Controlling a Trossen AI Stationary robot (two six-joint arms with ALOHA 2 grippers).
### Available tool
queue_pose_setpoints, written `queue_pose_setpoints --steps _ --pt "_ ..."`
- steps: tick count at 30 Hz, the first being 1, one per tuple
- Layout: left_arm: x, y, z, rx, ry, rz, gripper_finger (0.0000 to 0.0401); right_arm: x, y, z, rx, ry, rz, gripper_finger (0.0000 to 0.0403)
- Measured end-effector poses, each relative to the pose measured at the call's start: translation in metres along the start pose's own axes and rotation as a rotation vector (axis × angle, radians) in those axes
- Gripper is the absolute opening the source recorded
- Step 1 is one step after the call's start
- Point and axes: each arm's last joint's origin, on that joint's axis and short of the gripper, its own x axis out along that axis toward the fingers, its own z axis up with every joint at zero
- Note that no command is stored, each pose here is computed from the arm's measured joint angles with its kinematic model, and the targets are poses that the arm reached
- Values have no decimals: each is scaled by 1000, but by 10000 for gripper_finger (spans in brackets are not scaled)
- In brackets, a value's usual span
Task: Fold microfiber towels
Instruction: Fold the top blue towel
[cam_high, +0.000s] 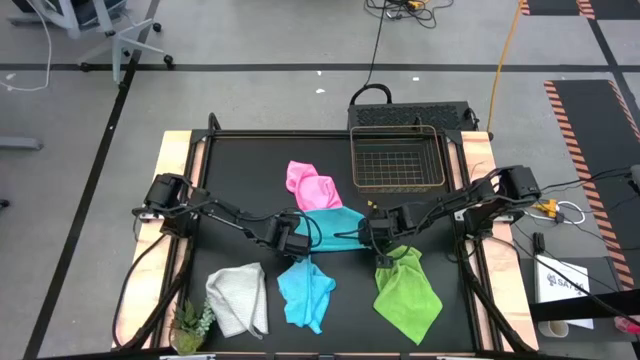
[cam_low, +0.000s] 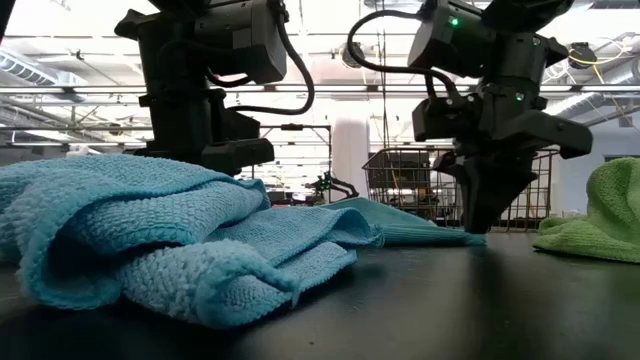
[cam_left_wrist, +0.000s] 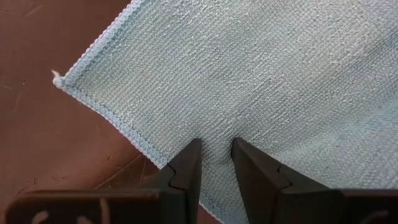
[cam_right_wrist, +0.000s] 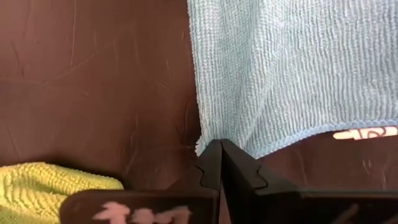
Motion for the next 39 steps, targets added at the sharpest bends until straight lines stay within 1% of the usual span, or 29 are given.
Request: queue_pose_setpoints --steps 5,10,16,20,22,25,27,31,34,36,39 --pt "0 0 0 1 2 4 97 -10 -1 -5 0 16 -1 0" --pt "0 1 0 2 3 6 97 -29 -1 -10 7 6 -4 0" --pt "-2 1 0 1 4 0 97 -43 0 -3 6 -117 13 0" --pt "-14 4 1 1 21 -42 97 -45 0 1 -22 -162 18 0" --pt "-22 9 -1 18 42 -47 97 -44 0 1 -46 -161 16 0" --pt "-40 14 1 20 18 -84 97 -44 0 1 -56 -161 15 0" --pt "-50 19 -1 28 -5 -77 97 -44 0 1 -56 -161 15 0" --pt "-61 21 -6 49 -52 -90 97 -45 1 3 -54 -182 18 0" --pt "-62 19 -6 69 -90 -93 97 -46 1 8 -58 -234 21 0" --pt "-60 18 -6 72 -93 -88 97 -47 0 14 -66 -299 14 0" --pt "-58 16 -5 66 -114 -90 97 -51 -6 24 -45 -407 -4 0"
